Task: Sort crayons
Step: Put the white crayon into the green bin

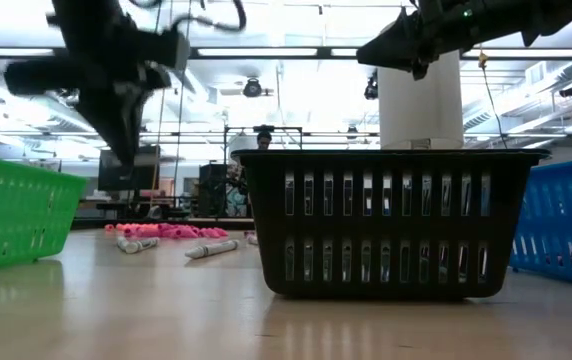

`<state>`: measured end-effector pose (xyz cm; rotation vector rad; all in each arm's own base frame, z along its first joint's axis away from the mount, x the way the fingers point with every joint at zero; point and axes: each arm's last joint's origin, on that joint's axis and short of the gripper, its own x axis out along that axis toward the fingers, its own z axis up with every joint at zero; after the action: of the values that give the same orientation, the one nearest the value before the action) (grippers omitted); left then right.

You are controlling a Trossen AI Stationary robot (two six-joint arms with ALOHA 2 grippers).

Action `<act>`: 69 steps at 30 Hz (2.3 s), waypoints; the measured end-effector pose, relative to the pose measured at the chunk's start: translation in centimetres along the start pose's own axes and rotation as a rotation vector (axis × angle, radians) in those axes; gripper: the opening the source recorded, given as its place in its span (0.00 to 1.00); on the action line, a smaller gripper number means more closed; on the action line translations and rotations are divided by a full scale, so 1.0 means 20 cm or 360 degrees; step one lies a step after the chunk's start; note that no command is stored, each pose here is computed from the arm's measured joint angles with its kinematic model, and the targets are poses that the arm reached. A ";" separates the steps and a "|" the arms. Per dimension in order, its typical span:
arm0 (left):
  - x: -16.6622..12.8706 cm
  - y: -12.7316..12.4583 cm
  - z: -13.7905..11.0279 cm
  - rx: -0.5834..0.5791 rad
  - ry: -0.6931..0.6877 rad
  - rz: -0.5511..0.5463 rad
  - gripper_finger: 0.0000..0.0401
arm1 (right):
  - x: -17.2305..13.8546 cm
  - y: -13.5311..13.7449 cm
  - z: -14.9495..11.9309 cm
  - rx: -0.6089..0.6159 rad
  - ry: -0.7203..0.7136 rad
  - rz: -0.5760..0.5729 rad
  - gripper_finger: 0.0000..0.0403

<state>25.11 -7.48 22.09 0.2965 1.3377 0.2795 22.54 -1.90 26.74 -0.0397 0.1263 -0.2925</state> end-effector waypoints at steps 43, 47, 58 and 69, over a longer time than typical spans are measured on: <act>-0.02 -0.48 -0.22 -0.1181 0.0271 -0.0773 0.07 | -0.02 0.06 0.03 0.0057 -0.0103 0.0124 0.22; -0.02 -0.48 -0.21 -0.1193 0.0259 -0.0791 0.09 | -0.02 0.06 0.03 0.0057 -0.0103 0.0126 0.22; -0.03 -0.48 -0.21 -0.1186 0.0257 -0.0799 0.20 | -0.02 0.06 0.03 0.0060 -0.0102 0.0126 0.22; -0.08 -0.46 -0.15 -0.1088 0.0281 -0.0882 0.37 | -0.02 0.06 0.03 0.0060 -0.0102 0.0127 0.22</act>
<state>22.04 -16.42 19.56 -0.6766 1.3590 0.2789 22.69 -0.60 27.35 -0.0066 0.0587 -0.2139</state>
